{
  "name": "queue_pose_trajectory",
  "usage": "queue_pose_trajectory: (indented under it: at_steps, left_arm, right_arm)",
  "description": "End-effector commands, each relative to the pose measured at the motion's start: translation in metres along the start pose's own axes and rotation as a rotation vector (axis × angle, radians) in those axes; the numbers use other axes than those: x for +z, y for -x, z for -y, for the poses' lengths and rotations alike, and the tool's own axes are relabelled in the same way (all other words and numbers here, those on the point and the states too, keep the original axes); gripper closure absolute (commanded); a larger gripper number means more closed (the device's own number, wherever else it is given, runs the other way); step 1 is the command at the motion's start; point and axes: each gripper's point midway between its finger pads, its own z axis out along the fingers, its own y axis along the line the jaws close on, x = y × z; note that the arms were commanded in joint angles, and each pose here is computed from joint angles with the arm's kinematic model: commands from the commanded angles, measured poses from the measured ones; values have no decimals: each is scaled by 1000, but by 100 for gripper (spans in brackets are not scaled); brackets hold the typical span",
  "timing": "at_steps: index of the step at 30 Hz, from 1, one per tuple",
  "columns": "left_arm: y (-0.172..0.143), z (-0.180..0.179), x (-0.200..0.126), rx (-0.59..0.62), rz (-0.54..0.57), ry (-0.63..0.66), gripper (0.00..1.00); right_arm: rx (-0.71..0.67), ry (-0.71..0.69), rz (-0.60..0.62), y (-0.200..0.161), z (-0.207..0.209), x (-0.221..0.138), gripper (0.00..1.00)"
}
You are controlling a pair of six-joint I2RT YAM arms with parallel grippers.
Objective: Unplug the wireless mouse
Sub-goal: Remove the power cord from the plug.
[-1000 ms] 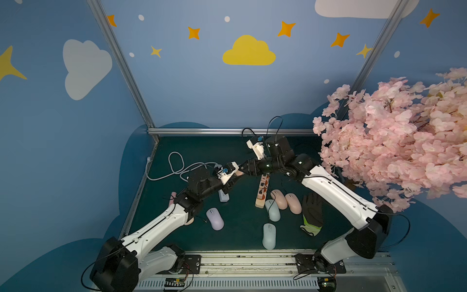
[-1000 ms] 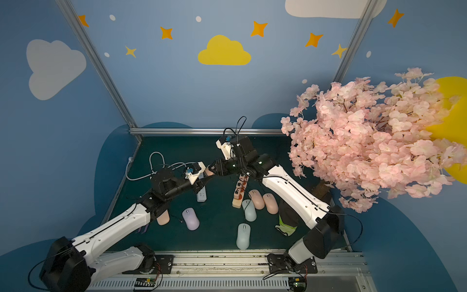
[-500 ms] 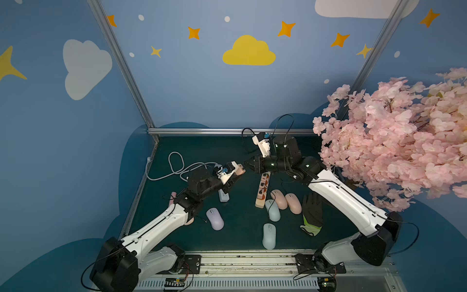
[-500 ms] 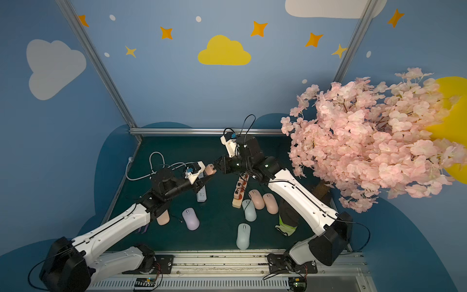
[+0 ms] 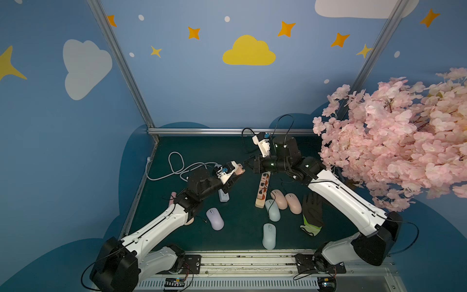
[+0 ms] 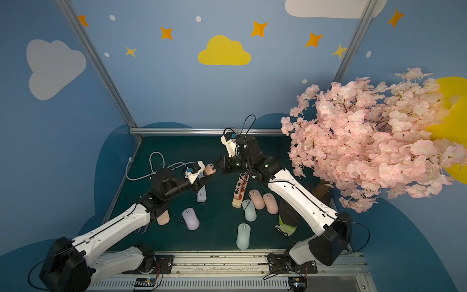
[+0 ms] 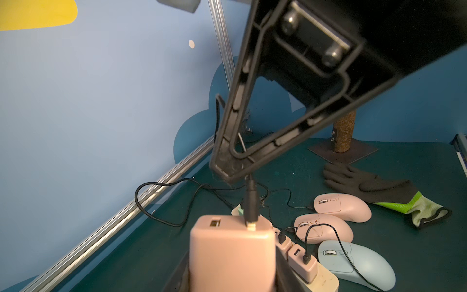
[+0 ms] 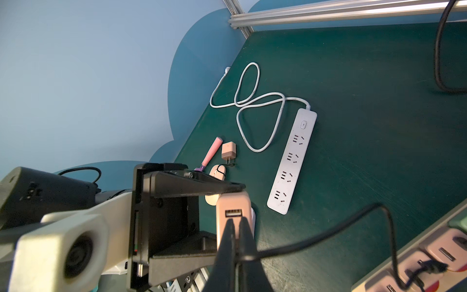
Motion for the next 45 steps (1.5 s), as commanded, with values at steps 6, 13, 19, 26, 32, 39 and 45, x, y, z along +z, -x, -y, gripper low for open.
queue_pose_trajectory:
  at_steps: [6, 13, 19, 26, 32, 39, 45]
  left_arm:
    - [-3, -1, 3, 1, -2, 2, 97]
    - [-7, 2, 13, -27, -25, -37, 97]
    - [-19, 5, 14, -43, -62, -69, 97]
    - [-33, 9, 6, -58, -86, -67, 96]
    - [-50, 13, -2, -81, -114, -49, 97]
    - [-59, 12, -7, -87, -141, -26, 97]
    - [-68, 16, -9, -88, -154, -32, 97]
  right_arm:
    - [-1, 19, 39, 10, -5, -4, 100]
    - [29, -10, 53, 14, 3, 1, 100]
    - [32, -29, 77, 22, 5, -1, 100]
    - [11, -57, 116, 39, 7, -26, 100]
    - [66, -84, 180, 56, 23, -53, 100]
    - [88, -120, 219, 63, 35, -67, 100]
    - [159, -114, 284, 80, 43, -82, 100]
